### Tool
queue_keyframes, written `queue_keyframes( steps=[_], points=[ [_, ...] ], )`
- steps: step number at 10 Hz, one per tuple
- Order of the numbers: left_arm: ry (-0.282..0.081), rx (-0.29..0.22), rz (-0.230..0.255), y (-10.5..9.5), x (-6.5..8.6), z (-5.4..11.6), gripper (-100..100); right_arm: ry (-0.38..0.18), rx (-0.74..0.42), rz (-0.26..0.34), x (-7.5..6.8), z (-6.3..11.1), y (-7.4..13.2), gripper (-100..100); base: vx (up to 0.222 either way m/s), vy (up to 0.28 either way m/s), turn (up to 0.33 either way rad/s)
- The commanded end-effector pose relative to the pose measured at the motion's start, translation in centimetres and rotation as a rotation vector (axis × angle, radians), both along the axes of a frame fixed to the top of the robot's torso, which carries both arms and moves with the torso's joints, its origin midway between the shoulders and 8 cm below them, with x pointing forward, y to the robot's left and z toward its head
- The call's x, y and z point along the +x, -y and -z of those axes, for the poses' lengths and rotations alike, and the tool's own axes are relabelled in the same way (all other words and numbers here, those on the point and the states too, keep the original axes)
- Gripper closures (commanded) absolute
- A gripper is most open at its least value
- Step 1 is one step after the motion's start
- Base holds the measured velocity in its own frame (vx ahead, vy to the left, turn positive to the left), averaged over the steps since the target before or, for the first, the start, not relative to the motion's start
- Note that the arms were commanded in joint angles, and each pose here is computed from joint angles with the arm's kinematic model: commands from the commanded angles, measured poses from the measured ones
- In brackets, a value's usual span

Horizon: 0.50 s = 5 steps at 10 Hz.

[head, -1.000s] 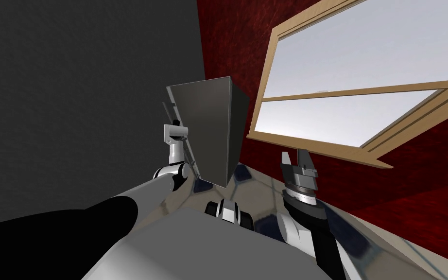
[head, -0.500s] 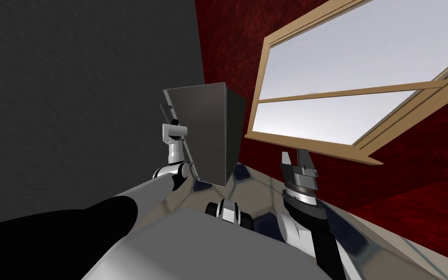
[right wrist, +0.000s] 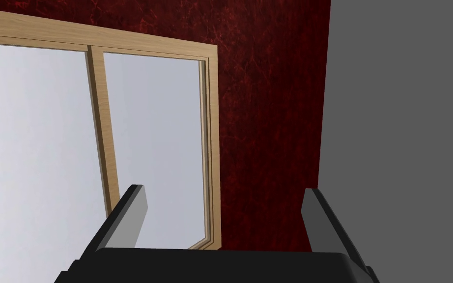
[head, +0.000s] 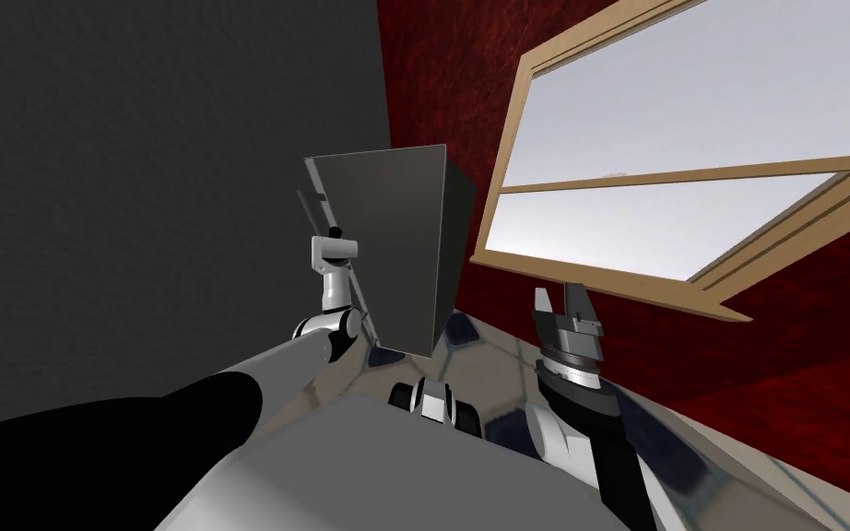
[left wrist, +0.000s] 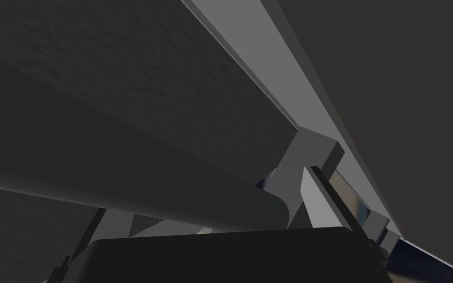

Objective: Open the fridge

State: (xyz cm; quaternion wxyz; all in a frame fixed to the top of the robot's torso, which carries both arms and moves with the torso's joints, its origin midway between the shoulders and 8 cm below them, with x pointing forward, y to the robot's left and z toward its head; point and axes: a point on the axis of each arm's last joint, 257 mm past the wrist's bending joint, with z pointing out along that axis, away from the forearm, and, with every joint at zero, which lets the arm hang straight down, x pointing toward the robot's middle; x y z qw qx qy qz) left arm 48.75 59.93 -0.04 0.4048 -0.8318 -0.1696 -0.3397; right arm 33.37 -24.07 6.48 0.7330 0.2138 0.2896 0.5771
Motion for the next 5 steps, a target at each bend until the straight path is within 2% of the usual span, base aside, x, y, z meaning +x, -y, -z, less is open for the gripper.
queue_keyframes(
  steps=[1,5],
  points=[
    [-0.007,-0.001,0.053,-0.6,0.7,0.6,-100,0.0,0.0,0.0,0.0,0.0,0.0,0,0.127,-0.091,0.232],
    [-0.003,-0.001,0.123,-1.0,1.8,1.0,-100,0.0,0.0,0.0,0.0,0.0,0.0,0,0.116,-0.084,0.193]
  ],
)
